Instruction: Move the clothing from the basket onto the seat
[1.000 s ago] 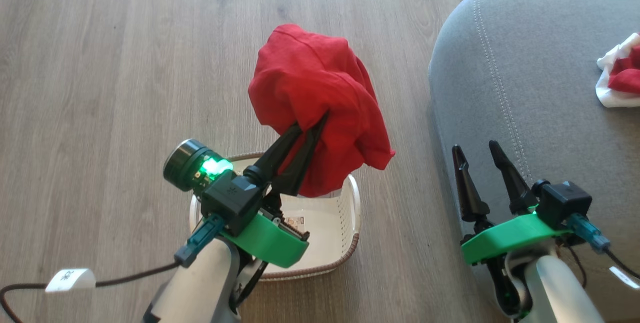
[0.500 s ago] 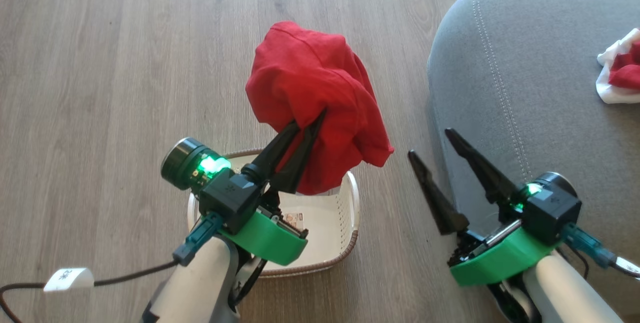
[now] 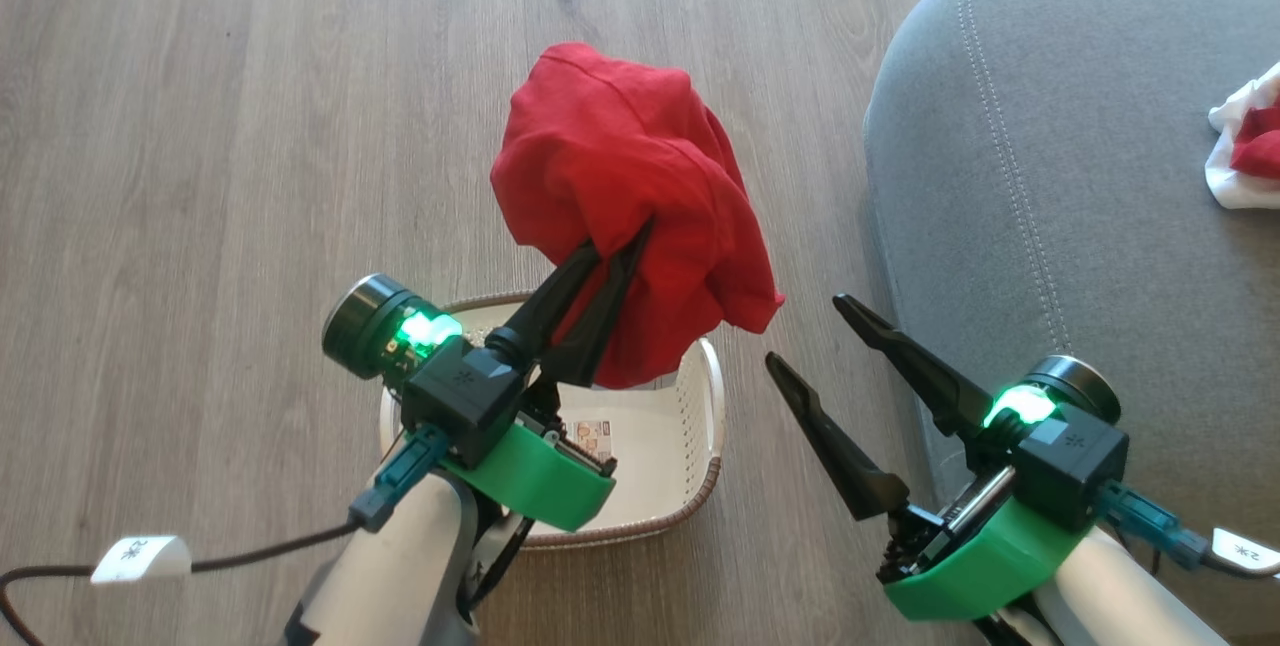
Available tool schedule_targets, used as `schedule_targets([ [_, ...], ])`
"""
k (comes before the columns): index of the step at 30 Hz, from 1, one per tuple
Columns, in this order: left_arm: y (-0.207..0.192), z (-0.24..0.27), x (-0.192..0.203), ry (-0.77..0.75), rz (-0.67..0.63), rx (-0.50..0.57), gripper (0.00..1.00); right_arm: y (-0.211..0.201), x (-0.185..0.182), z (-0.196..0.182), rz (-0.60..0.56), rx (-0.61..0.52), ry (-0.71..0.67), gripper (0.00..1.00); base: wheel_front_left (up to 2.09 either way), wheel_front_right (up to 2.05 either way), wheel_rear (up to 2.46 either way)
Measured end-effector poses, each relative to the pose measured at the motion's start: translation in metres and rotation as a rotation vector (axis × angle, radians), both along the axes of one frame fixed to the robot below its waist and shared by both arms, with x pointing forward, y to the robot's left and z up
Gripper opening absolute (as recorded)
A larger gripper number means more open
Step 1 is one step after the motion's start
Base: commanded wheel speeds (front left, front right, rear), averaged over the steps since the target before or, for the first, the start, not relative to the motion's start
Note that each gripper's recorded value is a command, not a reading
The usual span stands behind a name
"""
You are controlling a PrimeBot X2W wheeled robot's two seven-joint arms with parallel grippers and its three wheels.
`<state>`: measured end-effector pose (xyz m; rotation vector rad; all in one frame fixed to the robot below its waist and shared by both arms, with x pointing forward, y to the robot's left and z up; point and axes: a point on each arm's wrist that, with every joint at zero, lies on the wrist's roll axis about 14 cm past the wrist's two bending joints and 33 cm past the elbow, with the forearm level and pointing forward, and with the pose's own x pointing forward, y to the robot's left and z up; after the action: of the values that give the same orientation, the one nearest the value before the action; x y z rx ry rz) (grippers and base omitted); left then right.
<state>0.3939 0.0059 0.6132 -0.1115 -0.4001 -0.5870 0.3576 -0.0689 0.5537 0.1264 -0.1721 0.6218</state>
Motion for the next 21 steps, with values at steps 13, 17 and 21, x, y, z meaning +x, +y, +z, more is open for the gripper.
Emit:
schedule_targets([
  [13,0.0,0.0,-0.001,-0.003,0.0,0.006,0.0,0.003,0.0,0.0,0.002,-0.01,-0.008,1.0,0.0,0.0,0.0],
  [17,-0.008,0.0,-0.006,-0.008,-0.025,0.017,0.0,0.003,0.001,-0.002,-0.003,-0.017,-0.006,1.0,0.0,0.0,0.0],
  [21,-0.016,-0.002,-0.011,-0.011,-0.055,0.029,0.0,0.003,0.004,-0.003,-0.005,-0.026,-0.01,1.0,0.0,0.0,0.0],
])
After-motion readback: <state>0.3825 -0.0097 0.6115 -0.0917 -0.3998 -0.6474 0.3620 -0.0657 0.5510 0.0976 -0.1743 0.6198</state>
